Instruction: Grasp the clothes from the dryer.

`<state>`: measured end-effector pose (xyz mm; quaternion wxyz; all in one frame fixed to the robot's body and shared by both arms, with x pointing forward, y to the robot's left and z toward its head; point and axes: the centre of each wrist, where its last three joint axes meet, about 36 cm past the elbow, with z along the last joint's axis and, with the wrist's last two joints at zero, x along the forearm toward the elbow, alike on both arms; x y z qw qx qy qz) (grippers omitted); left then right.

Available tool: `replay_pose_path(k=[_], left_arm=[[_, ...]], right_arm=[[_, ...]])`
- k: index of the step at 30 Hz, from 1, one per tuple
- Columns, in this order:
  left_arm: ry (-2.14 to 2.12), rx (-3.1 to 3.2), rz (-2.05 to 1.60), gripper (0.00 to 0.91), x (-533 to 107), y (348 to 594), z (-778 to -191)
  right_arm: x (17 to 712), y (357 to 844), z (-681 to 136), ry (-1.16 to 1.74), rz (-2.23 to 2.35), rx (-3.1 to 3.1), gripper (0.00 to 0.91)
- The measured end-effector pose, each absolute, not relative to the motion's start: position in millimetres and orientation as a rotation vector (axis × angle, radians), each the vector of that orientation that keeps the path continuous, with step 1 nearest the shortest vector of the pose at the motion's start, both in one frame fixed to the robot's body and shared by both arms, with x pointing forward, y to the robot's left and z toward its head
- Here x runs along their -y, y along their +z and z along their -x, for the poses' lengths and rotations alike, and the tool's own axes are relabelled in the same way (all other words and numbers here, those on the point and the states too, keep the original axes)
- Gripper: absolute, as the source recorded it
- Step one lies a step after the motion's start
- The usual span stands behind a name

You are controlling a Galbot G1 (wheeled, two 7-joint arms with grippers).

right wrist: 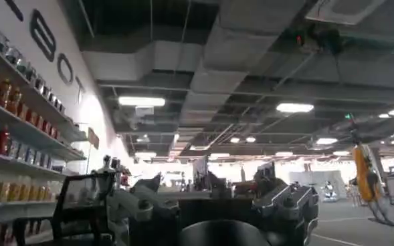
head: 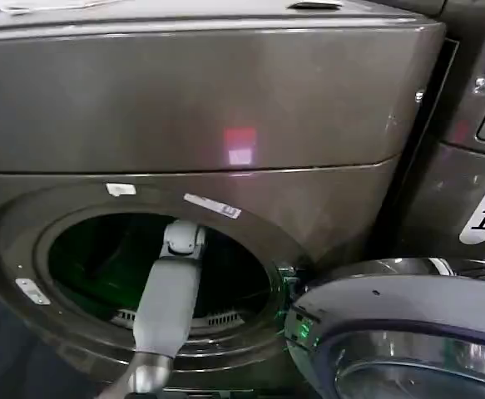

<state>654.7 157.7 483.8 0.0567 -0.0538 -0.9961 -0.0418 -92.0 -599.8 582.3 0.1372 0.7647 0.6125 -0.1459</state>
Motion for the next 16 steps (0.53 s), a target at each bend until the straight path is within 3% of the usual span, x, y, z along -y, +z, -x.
replay_pose_path(k=[16], left_arm=[[-0.112, 3.026, 0.156, 0.000, -158, 485, -657]], right_arm=[[599, 596, 102, -0.365, -2.309, -1.702, 0.907]])
